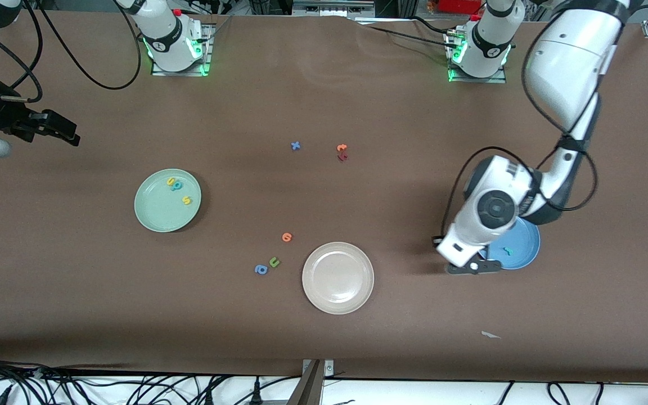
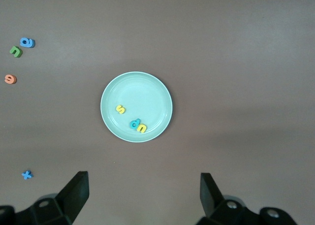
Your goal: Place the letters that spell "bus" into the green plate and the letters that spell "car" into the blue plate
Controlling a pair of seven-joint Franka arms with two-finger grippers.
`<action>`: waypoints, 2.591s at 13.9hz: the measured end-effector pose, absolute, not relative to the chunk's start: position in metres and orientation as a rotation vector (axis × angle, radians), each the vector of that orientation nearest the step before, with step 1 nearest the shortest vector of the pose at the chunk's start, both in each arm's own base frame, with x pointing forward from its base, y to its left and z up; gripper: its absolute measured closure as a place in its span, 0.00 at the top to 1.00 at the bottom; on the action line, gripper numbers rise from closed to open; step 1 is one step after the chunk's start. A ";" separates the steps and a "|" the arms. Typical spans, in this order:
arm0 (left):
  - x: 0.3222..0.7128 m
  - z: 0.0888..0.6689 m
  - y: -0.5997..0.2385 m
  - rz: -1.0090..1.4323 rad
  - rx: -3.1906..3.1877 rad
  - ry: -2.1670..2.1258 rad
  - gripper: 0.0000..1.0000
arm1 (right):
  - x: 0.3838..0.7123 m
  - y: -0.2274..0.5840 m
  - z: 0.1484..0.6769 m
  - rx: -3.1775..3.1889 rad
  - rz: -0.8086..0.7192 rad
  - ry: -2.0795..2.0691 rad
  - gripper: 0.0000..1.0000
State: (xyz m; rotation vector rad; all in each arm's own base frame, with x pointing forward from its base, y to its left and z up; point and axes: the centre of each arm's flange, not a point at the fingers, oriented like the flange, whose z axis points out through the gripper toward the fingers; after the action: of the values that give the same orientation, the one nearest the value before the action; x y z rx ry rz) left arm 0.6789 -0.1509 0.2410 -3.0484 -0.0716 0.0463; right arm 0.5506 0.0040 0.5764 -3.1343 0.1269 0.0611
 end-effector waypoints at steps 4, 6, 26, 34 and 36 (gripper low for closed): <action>0.686 0.240 -0.067 0.139 -3.038 0.061 0.32 | 0.551 0.004 0.576 -3.134 0.061 0.127 1.00; 0.687 0.239 -0.046 0.153 -3.039 0.094 0.39 | 0.551 0.004 0.576 -3.134 0.061 0.127 1.00; 0.616 0.513 0.001 0.195 -3.158 0.015 1.00 | 0.551 0.004 0.577 -3.134 0.059 0.127 1.00; 0.605 0.553 -0.015 0.154 -3.155 0.139 1.00 | 0.551 0.004 0.577 -3.134 0.059 0.126 1.00; 0.602 0.561 -0.015 0.134 -3.155 0.140 1.00 | 0.551 0.004 0.577 -3.134 0.059 0.126 1.00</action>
State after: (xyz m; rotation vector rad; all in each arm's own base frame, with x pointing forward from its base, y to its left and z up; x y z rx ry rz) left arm 0.6018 -0.0148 0.5610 -3.1547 0.1397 0.1338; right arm 0.5507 0.0041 0.5768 -3.1343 0.1257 0.0590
